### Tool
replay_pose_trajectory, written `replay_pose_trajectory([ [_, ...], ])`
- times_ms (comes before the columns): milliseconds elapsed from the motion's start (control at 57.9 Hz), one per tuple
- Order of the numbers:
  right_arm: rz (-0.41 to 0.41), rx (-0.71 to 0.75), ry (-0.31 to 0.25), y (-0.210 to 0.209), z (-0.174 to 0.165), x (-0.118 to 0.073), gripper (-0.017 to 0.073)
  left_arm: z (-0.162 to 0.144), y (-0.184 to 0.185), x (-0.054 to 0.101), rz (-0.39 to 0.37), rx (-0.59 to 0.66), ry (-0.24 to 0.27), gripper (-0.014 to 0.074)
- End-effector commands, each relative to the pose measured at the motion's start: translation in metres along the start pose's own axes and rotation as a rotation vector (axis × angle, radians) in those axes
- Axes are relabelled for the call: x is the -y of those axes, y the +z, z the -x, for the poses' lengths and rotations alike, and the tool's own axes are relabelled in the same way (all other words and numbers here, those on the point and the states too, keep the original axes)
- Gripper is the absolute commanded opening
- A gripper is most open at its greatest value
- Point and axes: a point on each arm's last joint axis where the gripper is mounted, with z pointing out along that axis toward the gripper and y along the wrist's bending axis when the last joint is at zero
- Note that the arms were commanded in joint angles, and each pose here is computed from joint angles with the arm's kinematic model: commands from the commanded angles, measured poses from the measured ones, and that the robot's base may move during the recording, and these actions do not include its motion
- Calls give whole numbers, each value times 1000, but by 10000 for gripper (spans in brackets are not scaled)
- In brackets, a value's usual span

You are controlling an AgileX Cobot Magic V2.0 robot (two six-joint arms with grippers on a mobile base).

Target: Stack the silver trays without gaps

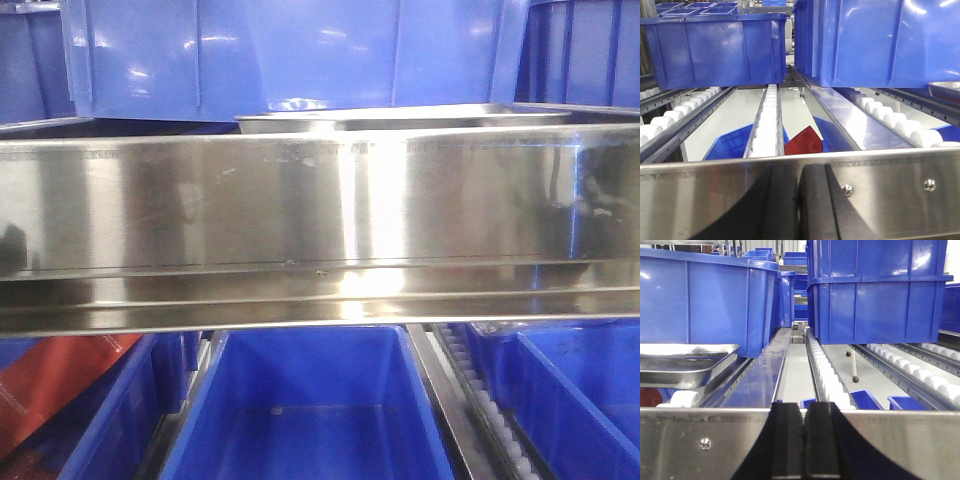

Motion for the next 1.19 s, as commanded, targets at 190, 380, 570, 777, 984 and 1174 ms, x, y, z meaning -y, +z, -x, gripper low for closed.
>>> replay_pose_trajectory([
  [190,-1,57,2,0,5,0,-81,8,-1,0,-2,80,2,-6],
  [380,-3,97,2,-1,9,0,-81,21,-3,1,-10,225,2,-6],
  [570,-7,192,6,-2,17,1,-81,47,-11,0,-15,433,-64,-6],
  [777,-2,219,17,-7,42,0,-81,111,-35,-4,-8,468,-76,-6],
  [984,27,135,25,-28,96,-4,-81,164,-60,-7,-6,345,-92,-6],
  [1174,40,177,19,-54,140,-6,-81,208,-61,-9,-12,404,-102,-6],
])
